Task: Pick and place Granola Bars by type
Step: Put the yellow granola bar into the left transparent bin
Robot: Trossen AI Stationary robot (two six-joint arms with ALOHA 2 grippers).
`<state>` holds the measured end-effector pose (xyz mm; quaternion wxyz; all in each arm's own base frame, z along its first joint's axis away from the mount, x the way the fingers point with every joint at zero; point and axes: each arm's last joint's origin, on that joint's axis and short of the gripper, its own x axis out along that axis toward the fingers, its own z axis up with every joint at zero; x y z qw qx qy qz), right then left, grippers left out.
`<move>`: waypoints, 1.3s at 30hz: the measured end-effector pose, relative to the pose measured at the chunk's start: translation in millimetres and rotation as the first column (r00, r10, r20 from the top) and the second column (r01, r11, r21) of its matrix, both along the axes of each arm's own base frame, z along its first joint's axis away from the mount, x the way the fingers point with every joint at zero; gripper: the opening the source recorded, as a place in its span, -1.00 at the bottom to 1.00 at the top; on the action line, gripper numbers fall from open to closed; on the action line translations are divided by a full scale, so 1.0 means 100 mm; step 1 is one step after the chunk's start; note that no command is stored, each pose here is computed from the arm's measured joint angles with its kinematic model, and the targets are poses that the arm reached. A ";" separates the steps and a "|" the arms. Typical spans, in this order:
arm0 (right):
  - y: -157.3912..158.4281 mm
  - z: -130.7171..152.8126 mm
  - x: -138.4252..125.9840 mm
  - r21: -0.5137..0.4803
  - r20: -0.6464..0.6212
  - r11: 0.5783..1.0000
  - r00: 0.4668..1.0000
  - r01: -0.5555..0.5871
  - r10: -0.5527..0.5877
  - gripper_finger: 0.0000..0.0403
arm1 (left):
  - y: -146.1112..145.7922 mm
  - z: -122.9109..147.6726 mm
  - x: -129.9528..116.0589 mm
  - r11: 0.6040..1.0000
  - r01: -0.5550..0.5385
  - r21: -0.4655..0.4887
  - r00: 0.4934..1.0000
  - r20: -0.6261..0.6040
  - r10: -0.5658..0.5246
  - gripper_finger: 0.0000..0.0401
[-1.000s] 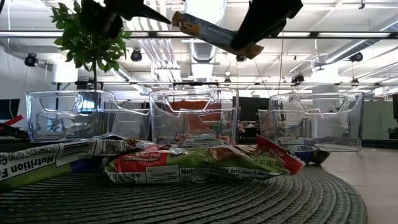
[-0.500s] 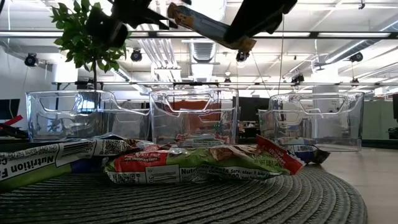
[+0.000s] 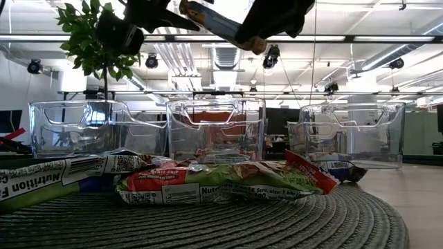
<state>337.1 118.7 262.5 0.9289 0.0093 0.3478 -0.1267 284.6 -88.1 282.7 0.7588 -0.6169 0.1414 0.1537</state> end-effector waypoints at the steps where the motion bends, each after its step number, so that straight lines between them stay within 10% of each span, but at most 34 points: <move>1: 0.00 0.00 0.00 0.000 0.000 1.000 1.000 0.001 -0.001 -0.66 | 0.00 0.00 0.00 1.000 0.000 0.001 1.000 -0.001 0.000 -0.18; 32: -0.04 0.03 -0.05 0.001 -0.025 1.000 0.999 0.024 -0.024 -0.32 | 0.12 -0.10 -0.05 0.993 0.013 0.117 0.990 -0.138 0.003 -0.63; 39: -0.12 0.08 -0.24 -0.019 -0.086 0.991 0.987 0.136 -0.137 -0.10 | 0.27 0.29 -0.35 0.941 -0.135 0.311 0.967 -0.166 0.193 -0.63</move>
